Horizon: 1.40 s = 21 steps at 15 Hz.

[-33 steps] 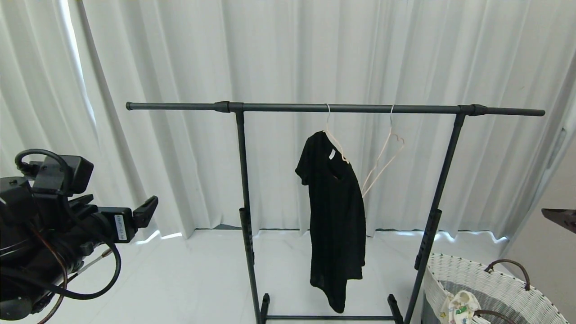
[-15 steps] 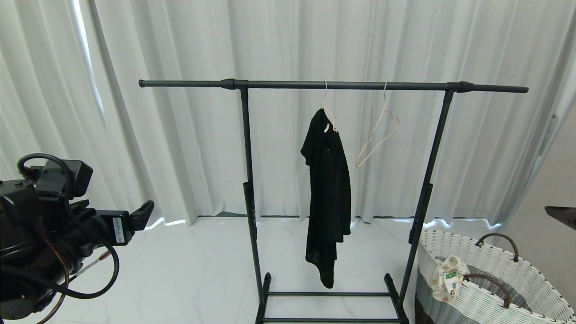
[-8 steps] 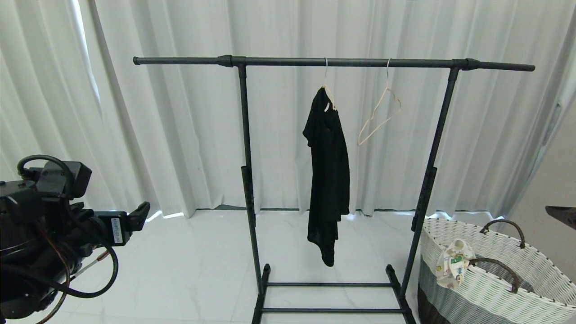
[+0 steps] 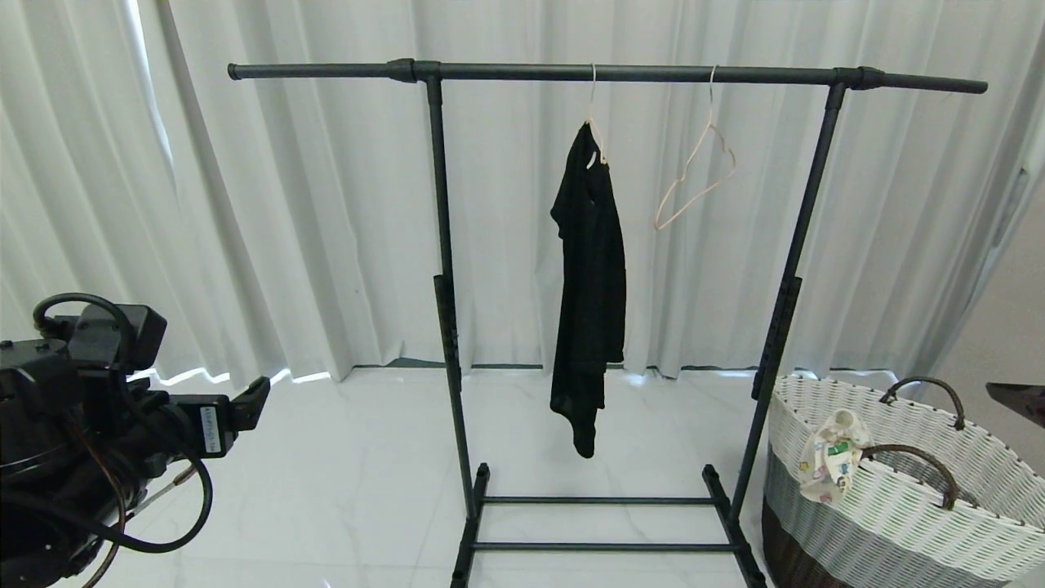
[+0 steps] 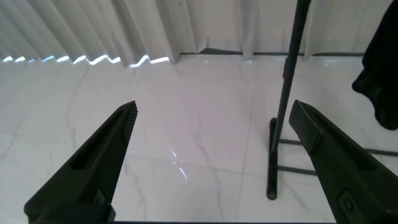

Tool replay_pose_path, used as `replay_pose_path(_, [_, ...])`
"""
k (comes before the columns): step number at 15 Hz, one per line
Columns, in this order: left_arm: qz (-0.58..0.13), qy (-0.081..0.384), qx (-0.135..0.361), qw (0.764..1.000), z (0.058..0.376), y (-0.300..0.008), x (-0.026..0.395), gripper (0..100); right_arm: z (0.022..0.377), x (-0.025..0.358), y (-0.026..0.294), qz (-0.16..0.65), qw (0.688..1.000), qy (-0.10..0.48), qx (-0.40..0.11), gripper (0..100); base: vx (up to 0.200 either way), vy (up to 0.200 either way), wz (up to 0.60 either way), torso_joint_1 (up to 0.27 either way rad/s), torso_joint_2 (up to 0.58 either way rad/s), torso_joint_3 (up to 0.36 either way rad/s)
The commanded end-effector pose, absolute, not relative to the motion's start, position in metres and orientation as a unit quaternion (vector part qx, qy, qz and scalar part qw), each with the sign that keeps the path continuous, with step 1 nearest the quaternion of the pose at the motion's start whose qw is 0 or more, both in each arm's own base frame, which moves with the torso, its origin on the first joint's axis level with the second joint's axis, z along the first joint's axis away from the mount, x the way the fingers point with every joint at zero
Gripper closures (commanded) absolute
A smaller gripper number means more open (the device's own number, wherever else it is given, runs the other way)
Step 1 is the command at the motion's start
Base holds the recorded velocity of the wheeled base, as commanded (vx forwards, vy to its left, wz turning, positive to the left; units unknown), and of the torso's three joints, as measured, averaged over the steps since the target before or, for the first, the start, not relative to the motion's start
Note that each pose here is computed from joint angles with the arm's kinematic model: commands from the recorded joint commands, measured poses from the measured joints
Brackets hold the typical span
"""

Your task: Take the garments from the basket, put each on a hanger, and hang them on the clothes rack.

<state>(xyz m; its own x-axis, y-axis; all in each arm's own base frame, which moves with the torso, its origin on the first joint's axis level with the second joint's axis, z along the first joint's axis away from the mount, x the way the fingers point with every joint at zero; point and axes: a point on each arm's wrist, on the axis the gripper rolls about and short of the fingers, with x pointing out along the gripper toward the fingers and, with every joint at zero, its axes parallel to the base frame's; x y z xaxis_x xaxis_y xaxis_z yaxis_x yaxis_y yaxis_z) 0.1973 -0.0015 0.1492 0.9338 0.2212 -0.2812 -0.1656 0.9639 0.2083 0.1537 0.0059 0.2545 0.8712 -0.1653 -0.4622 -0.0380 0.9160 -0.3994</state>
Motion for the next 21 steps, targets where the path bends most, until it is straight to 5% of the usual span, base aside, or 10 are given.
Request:
replay_pose_path(1, [0.099,0.152,0.091,0.979,0.15,-0.002,0.197,0,0.252,0.154,0.006,-0.032,0.945,0.256,-0.203,0,0.0,0.0,0.0,0.0,0.0,0.0])
replay_pose_path(11, [0.06,0.136,0.094,0.984,0.154,-0.017,0.192,0,0.235,0.157,0.006,-0.031,0.944,0.258,-0.204,0,0.0,-0.18,0.0,-0.023,0.04,0.04])
replay_pose_path(21, [0.061,0.135,0.094,0.984,0.155,-0.017,0.193,0,0.227,0.155,0.007,-0.009,0.942,0.269,-0.201,0,0.2,-0.06,0.0,0.001,0.0,0.005])
